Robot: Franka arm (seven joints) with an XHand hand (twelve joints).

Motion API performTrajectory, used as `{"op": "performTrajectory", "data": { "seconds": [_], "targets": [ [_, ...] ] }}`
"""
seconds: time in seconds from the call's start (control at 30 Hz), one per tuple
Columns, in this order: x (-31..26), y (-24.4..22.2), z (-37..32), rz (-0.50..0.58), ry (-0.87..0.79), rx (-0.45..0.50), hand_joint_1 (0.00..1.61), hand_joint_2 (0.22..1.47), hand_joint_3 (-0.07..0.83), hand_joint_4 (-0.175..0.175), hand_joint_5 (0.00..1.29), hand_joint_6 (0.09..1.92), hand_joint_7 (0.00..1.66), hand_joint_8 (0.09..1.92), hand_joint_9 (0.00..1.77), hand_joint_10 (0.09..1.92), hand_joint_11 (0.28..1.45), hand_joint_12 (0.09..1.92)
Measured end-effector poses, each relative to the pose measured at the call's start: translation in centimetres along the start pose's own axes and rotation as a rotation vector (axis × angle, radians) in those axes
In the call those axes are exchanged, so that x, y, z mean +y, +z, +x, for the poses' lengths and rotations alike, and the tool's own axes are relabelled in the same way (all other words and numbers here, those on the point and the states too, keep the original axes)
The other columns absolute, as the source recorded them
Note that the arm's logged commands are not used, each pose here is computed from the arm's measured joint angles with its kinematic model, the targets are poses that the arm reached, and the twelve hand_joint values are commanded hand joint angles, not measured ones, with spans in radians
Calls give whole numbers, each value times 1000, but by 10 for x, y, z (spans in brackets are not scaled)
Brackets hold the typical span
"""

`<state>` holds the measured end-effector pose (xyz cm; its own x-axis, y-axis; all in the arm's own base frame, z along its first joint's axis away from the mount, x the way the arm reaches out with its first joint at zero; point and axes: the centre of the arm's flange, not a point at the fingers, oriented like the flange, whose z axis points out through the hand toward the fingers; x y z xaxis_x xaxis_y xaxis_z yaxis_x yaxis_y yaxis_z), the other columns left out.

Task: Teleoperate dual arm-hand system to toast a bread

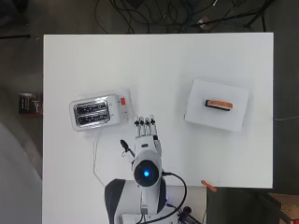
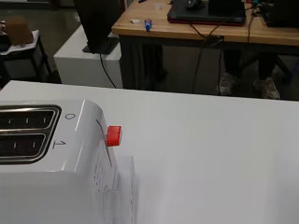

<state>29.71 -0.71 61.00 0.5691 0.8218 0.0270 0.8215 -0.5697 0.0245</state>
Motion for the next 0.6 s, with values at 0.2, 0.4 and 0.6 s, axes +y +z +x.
{"op": "performTrajectory", "data": {
  "seconds": [0.2, 0.4, 0.6],
  "targets": [
    [4, -40, -36, -54, -273, 54, 171, 1117, 0, -166, 332, 87, 579, 87, 685, 87, 440, 87],
    [39, -61, -90, -45, -103, 78, 104, 1179, 14, -55, 345, 87, 440, 87, 543, 87, 436, 87],
    [109, -39, -163, 12, 157, 89, 68, 1186, 6, 2, 315, 87, 417, 87, 549, 87, 495, 87]
  ]
}}
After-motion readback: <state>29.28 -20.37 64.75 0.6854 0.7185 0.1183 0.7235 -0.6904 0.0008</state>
